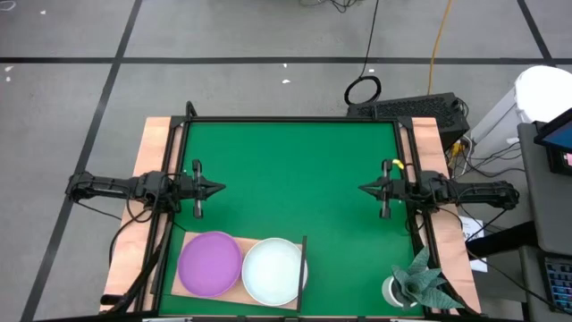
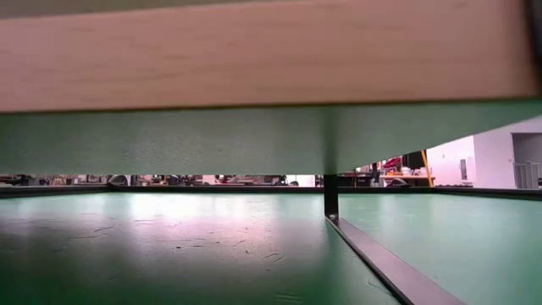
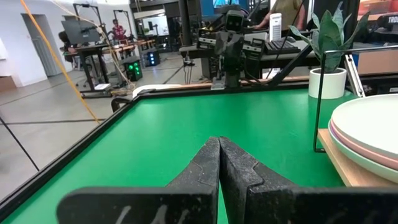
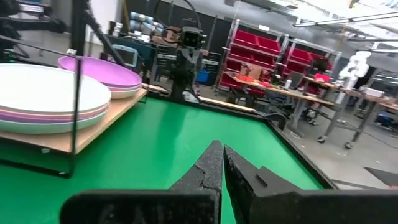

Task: Place and stack plates onto a shelf
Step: Return to Home Position

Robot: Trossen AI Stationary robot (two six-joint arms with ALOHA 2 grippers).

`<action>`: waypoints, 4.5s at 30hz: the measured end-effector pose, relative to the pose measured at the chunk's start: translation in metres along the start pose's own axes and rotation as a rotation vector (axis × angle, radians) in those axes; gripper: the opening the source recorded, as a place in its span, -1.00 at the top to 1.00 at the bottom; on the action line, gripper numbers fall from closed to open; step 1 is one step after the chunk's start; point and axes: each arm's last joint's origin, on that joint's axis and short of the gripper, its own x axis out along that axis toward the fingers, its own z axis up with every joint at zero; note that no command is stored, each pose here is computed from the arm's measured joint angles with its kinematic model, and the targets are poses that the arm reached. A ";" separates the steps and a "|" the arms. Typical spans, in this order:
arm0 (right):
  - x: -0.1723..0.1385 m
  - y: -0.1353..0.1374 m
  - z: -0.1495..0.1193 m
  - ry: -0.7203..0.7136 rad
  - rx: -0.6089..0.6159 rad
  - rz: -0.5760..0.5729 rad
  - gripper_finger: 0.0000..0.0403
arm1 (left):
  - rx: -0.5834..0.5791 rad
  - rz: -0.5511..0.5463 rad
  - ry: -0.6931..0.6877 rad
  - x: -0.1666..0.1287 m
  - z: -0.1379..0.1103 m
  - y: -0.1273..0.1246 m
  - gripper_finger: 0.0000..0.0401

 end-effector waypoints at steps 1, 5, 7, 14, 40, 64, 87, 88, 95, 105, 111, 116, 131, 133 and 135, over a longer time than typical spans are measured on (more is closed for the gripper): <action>0.000 0.000 0.000 -0.001 0.000 0.012 1.00 | 0.000 0.000 0.000 0.000 0.000 0.000 0.97; 0.000 0.001 -0.001 0.001 0.036 0.043 1.00 | -0.011 0.000 0.002 0.000 0.000 0.000 0.97; 0.000 0.001 -0.001 0.001 0.041 0.042 1.00 | -0.012 -0.001 0.010 0.000 0.000 0.000 0.97; 0.000 0.000 0.003 -0.034 0.037 0.031 1.00 | 0.017 0.003 -0.016 -0.001 0.002 0.000 0.97; -0.001 -0.002 0.010 -0.109 0.045 0.011 1.00 | -0.026 -0.011 -0.035 -0.002 0.001 0.005 0.97; -0.001 -0.002 0.010 -0.109 0.045 0.011 1.00 | -0.070 0.000 -0.068 -0.002 0.004 0.006 0.97; -0.001 -0.002 0.010 -0.109 0.045 0.012 1.00 | -0.071 0.000 -0.071 -0.002 0.004 0.006 0.97; -0.001 -0.002 0.010 -0.109 0.045 0.012 1.00 | -0.071 -0.001 -0.071 -0.002 0.004 0.006 0.97; 0.000 -0.001 0.010 -0.105 0.241 0.023 1.00 | -0.071 -0.001 -0.071 -0.002 0.004 0.006 0.97; 0.000 0.001 0.002 -0.020 0.279 0.040 1.00 | -0.071 0.000 -0.071 -0.002 0.004 0.006 0.97; 0.000 0.000 0.006 -0.067 0.284 0.030 1.00 | -0.071 -0.001 -0.072 -0.002 0.004 0.006 0.97; 0.000 -0.001 0.009 -0.095 0.279 0.026 1.00 | -0.071 -0.001 -0.072 -0.002 0.004 0.006 0.97; 0.000 -0.001 0.009 -0.101 0.280 0.026 1.00 | -0.071 -0.001 -0.072 -0.002 0.005 0.006 0.97; 0.000 -0.001 0.009 -0.101 0.280 0.026 1.00 | -0.071 -0.001 -0.072 -0.002 0.004 0.006 0.97; 0.000 -0.001 0.009 -0.101 0.280 0.026 1.00 | -0.071 -0.001 -0.072 -0.002 0.004 0.006 0.97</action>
